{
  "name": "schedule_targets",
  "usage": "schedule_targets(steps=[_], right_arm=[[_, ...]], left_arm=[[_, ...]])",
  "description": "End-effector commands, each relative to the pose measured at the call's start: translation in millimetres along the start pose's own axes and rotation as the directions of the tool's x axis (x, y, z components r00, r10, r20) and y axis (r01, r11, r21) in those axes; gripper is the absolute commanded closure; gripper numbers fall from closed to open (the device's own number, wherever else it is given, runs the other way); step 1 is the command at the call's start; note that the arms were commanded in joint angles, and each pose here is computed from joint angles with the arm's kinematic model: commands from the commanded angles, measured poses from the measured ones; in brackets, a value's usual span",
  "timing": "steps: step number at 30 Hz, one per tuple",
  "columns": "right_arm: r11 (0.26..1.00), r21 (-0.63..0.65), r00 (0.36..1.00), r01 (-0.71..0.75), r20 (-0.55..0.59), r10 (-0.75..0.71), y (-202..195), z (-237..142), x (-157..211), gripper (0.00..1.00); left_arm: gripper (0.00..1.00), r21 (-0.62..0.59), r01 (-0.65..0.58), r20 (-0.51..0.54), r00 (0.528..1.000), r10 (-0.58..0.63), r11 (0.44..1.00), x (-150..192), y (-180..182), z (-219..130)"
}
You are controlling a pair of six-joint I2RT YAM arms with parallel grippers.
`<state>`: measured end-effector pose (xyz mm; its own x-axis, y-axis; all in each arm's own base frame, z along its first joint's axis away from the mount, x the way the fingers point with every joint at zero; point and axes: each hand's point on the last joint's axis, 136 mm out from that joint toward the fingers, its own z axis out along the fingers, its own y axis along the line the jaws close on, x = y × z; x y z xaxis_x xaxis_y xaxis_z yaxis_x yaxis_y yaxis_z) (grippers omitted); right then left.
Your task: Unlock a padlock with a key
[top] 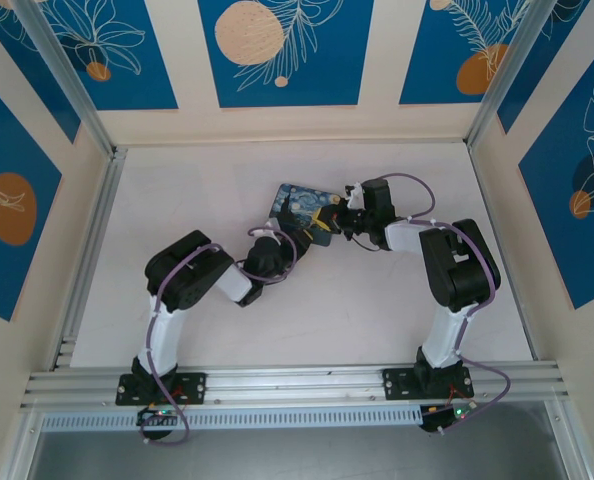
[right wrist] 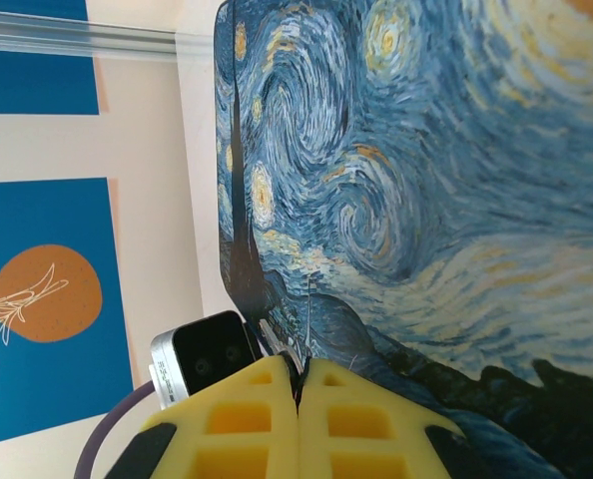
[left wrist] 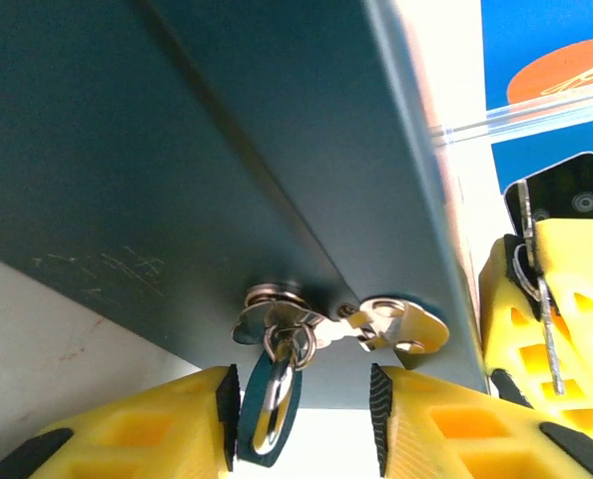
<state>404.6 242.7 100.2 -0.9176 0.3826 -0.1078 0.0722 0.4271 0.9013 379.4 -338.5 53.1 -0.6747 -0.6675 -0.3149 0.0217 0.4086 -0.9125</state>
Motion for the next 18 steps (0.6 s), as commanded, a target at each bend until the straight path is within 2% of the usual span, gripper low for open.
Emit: schedule_targets(steps=[1,18], right_arm=[[0.995,0.078,0.997,-0.059,-0.036,0.062,-31.7,6.5,10.2,1.0],[0.995,0.074,0.997,-0.063,-0.038,0.066,-34.1,5.5,9.6,1.0]], left_arm=[[0.61,-0.145,-0.035,-0.016,0.999,0.033,0.989,9.6,45.3,2.2],[0.77,-0.178,-0.035,-0.015,0.999,0.033,0.983,9.1,55.0,3.5]])
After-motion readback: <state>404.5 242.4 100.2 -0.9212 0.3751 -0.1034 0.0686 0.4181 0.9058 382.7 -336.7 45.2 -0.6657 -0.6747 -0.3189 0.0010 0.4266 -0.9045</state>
